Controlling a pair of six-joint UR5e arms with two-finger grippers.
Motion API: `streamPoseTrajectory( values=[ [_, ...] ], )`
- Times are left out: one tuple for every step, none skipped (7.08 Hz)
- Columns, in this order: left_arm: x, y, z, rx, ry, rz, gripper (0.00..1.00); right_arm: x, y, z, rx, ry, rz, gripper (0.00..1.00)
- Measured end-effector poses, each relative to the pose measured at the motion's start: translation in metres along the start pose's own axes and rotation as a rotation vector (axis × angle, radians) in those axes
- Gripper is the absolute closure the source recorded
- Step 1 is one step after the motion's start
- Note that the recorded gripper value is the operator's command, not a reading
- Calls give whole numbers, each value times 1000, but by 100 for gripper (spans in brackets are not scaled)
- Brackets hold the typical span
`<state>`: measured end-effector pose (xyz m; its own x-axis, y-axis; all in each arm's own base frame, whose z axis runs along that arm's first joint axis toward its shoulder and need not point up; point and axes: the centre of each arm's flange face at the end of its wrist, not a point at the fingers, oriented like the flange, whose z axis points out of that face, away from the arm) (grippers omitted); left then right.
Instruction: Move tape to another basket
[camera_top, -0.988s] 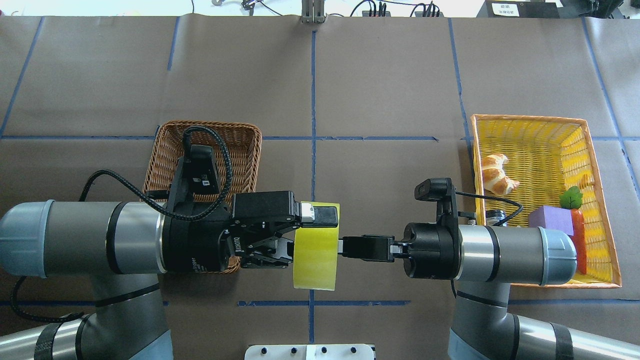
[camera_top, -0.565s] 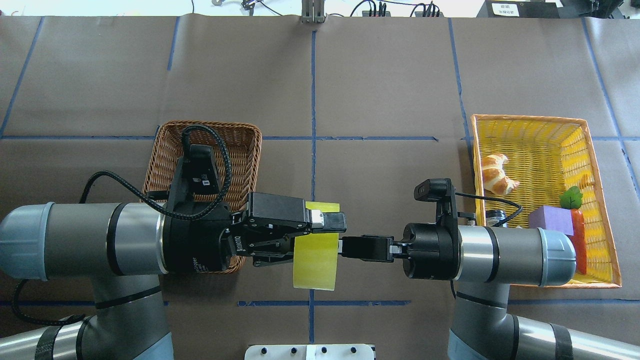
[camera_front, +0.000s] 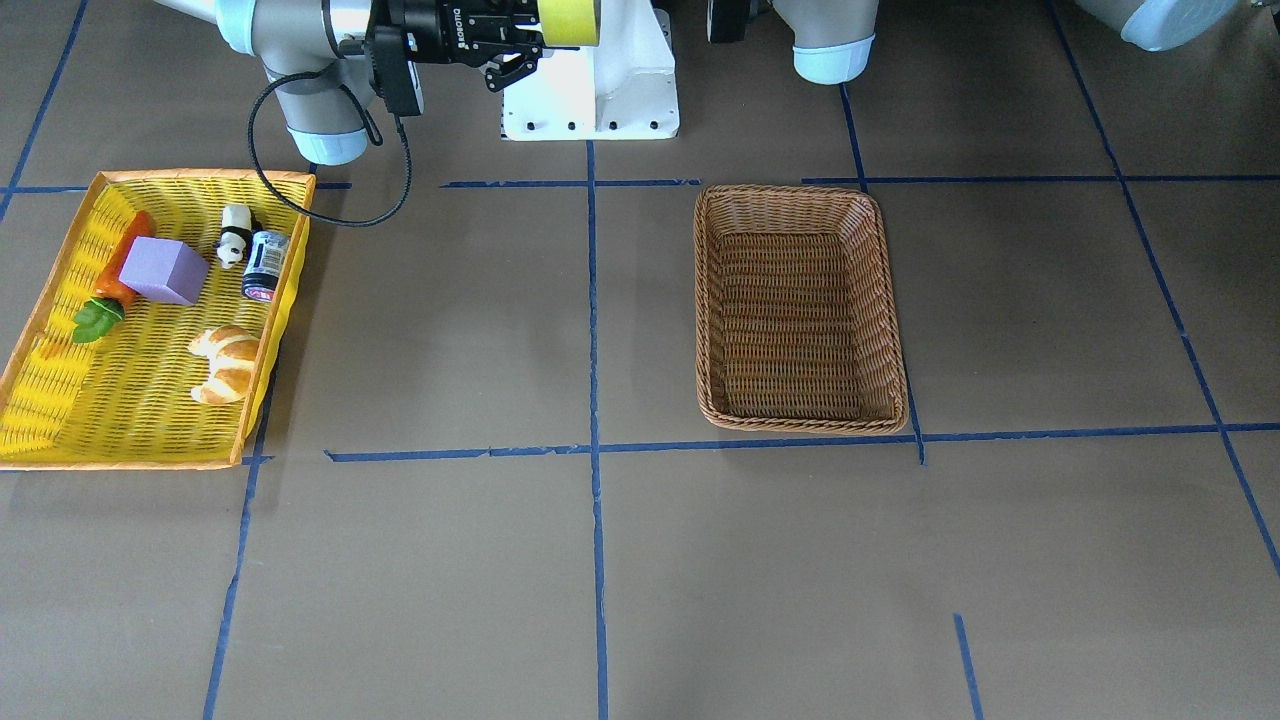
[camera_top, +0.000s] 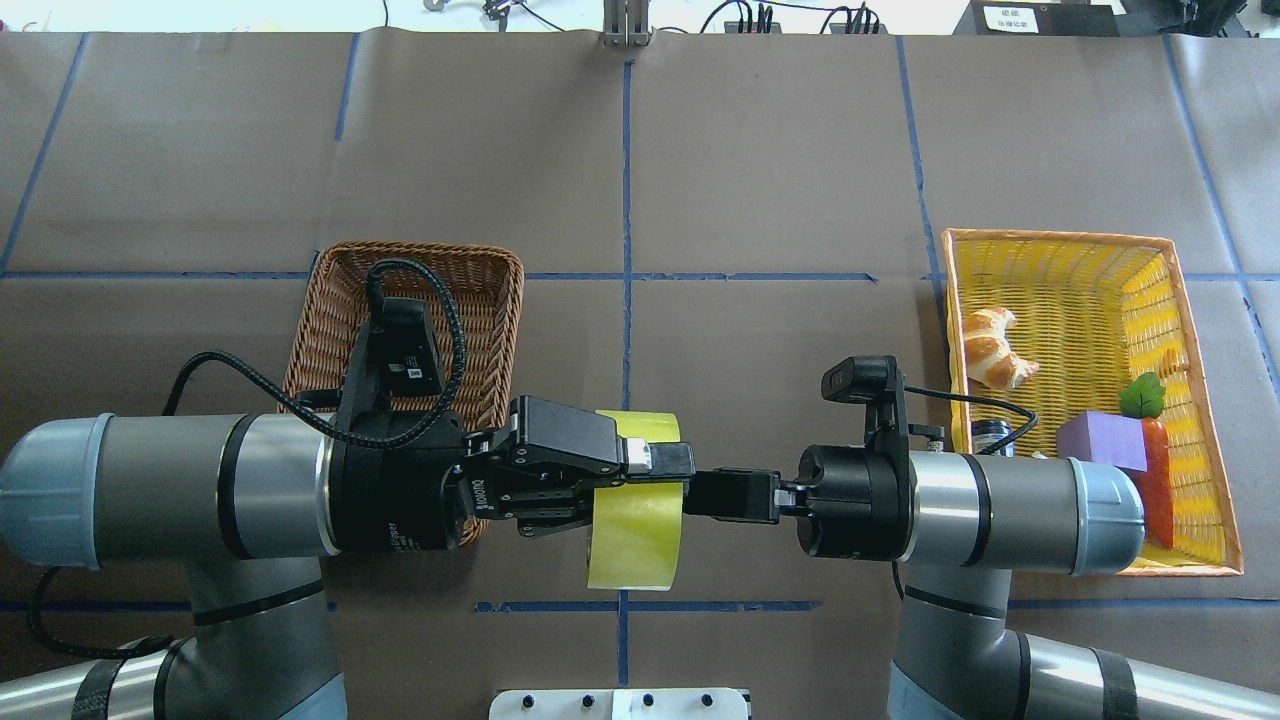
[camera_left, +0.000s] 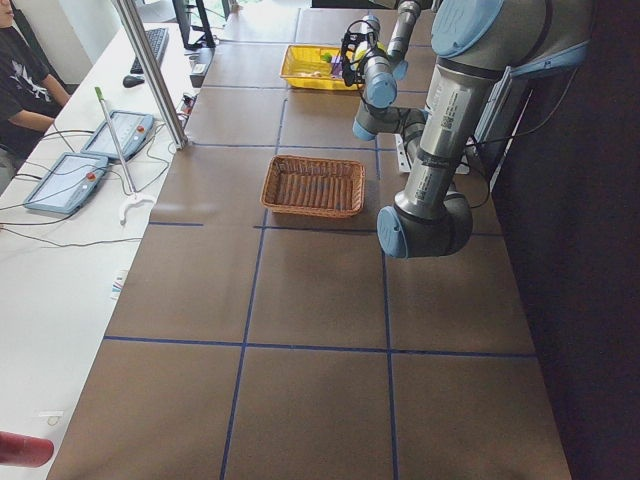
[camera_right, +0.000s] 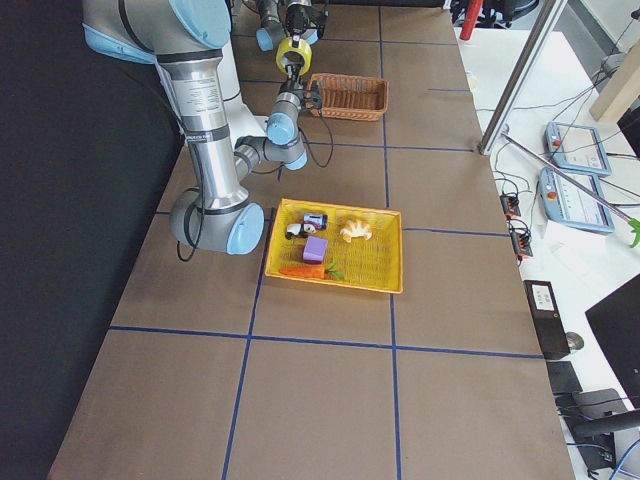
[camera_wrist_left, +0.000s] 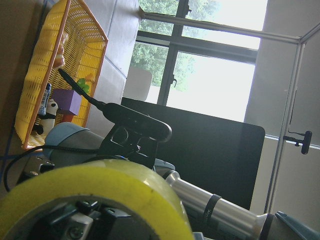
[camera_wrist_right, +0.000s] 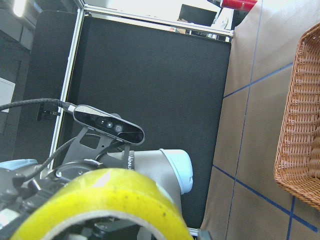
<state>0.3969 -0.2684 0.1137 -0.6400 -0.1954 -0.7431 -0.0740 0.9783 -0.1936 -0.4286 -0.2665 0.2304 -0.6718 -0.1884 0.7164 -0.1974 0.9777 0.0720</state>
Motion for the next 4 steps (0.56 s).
streamPoseTrajectory(
  values=[
    [-1,0,-1,1,-3,1,100,-2,0,3,8,-7,1,0],
    [-1,0,-1,2,-3,2,100,-3,0,3,12,-10,1,0],
    [0,0,-2,1,-1,3,100,-3,0,3,13,-10,0,0],
    [3,1,-3,0,4,5,100,-3,-1,3,12,-10,-1,0]
  ],
)
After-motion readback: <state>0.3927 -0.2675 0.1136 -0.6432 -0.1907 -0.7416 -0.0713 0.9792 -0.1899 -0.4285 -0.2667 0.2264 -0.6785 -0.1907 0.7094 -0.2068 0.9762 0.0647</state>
